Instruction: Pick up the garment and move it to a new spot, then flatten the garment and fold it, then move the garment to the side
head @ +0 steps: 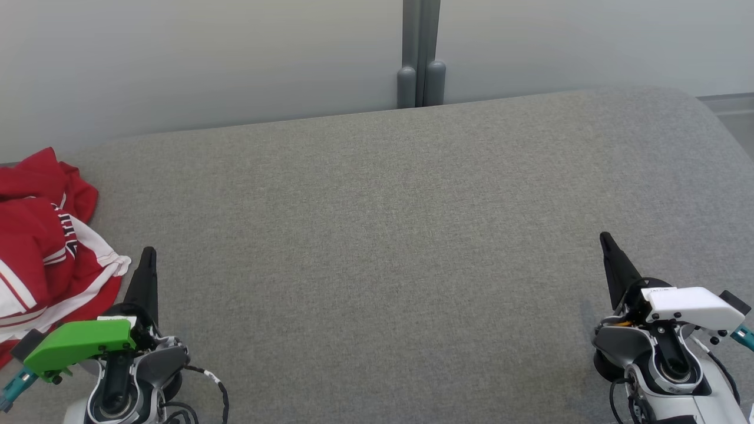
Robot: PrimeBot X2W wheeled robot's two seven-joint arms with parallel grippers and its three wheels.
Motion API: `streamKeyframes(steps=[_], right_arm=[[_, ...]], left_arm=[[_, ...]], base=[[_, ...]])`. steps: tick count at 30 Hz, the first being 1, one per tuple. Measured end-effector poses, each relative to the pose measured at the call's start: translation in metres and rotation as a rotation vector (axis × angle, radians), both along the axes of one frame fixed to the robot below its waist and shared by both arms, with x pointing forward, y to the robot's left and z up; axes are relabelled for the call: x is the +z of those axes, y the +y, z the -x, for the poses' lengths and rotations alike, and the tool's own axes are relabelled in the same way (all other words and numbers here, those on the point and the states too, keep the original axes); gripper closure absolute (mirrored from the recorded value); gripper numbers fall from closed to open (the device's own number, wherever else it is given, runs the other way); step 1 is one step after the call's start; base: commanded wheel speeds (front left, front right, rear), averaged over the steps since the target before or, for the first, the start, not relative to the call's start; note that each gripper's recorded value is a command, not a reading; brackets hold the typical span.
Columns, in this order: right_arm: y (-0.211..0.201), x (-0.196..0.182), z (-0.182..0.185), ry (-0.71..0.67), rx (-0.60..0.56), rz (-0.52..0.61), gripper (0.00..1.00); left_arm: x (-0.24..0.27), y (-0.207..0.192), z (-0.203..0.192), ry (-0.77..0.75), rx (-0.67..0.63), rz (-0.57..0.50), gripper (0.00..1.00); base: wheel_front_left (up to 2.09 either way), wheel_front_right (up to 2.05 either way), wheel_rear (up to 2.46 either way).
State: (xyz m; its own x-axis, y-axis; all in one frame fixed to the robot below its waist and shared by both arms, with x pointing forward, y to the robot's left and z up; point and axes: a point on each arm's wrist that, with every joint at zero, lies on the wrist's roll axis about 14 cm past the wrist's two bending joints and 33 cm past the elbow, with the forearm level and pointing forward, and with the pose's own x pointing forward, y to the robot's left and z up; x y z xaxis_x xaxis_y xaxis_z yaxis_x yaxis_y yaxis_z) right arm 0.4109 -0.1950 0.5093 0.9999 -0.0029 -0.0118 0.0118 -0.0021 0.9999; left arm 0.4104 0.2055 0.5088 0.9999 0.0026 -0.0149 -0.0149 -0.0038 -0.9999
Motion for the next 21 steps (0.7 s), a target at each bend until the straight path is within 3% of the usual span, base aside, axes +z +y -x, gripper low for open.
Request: streamKeyframes(steps=[16,17,21], right_arm=[[0.000,-0.001,0.001,0.004,-0.001,-0.001,1.00],[0.000,-0.001,0.001,0.004,-0.001,-0.001,0.00],[0.002,-0.025,0.012,0.072,-0.001,-0.012,0.00]], left_arm=[[-0.001,0.000,0.001,0.004,0.000,0.001,1.00],[-0.001,0.000,0.001,0.004,0.000,0.001,0.00],[-0.027,-0.001,0.012,0.076,0.004,0.013,0.00]], base=[[0.00,0.00,0.00],[0.00,0.00,0.00],[0.00,0.00,0.00]])
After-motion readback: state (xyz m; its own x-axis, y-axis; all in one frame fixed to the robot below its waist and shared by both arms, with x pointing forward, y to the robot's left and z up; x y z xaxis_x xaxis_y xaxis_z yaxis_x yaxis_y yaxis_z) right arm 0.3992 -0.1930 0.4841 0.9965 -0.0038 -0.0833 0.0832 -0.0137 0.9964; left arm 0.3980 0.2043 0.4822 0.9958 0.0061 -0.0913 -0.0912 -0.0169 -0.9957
